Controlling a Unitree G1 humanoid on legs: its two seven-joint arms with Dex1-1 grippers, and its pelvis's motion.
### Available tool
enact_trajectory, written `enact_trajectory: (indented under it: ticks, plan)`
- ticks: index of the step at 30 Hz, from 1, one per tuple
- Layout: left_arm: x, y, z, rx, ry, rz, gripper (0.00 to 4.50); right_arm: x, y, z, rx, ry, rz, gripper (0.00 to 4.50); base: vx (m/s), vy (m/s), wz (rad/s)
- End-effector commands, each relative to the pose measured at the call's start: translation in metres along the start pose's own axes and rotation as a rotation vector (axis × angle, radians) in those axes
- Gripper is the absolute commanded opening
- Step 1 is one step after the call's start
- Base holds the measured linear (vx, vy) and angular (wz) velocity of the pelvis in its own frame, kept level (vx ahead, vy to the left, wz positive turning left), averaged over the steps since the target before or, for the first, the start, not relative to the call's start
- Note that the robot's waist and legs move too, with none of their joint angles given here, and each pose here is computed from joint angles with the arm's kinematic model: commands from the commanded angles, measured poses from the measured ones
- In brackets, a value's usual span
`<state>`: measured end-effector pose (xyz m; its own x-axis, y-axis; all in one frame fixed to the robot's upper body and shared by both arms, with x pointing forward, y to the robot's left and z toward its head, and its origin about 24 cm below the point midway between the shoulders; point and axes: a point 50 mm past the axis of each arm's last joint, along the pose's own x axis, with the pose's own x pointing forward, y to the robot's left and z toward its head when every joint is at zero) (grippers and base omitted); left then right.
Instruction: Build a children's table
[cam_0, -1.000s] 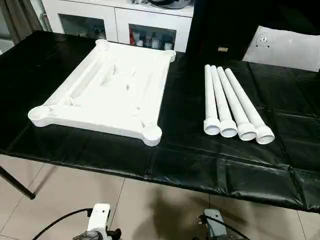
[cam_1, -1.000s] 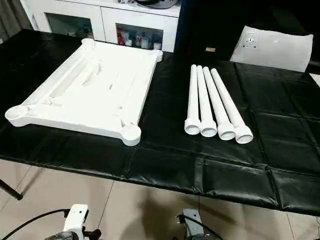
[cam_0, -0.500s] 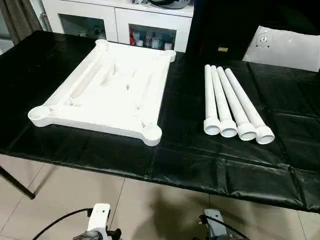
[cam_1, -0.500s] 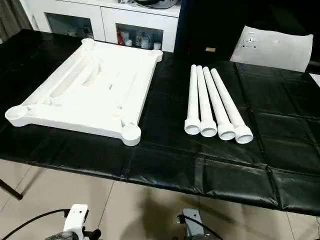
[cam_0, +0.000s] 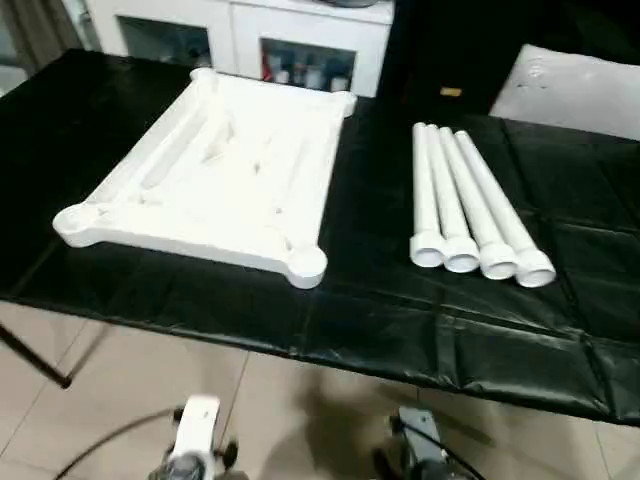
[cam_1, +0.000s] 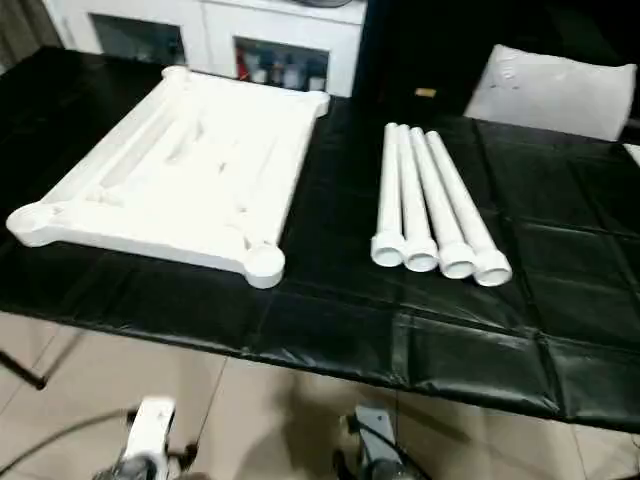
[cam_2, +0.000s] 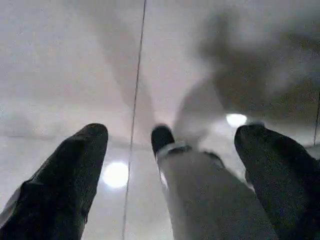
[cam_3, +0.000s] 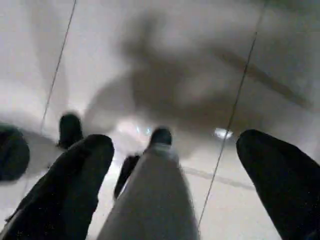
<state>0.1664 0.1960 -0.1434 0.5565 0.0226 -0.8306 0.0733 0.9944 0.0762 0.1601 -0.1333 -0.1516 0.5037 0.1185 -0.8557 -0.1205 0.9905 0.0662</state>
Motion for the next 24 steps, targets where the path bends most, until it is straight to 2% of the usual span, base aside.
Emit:
enact_trajectory:
  ticks: [1, 4, 6, 9, 13, 24]
  plan:
    - [0.0011, -0.0068, 0.0025, -0.009, -0.002, -0.037, 4.46, -0.0002, -0.008, 0.0016, 0.068, 0.01, -0.008, 4.5, 0.0, 0.0, 0.0]
    - [0.0014, -0.0044, 0.0045, -0.024, -0.006, -0.017, 4.46, 0.0003, -0.0072, 0.0033, 0.154, 0.015, 0.012, 4.5, 0.0, 0.0, 0.0]
    - [0.0017, -0.0044, 0.0042, -0.023, 0.001, -0.015, 4.46, 0.0004, -0.0066, 0.0034, 0.117, 0.014, 0.006, 4.5, 0.0, 0.0, 0.0]
    - [0.0021, -0.0058, 0.0062, -0.013, -0.013, -0.016, 4.46, -0.0006, -0.0119, -0.0036, 0.098, 0.055, -0.055, 4.5, 0.0, 0.0, 0.0]
    - [0.0023, -0.007, 0.0065, -0.008, -0.014, -0.024, 4.46, -0.001, -0.0132, -0.0054, 0.086, 0.063, -0.065, 4.5, 0.0, 0.0, 0.0]
    - [0.002, -0.0078, 0.0059, -0.018, -0.018, -0.029, 4.46, 0.0007, -0.0104, 0.0044, 0.044, 0.036, -0.058, 4.5, 0.0, 0.0, 0.0]
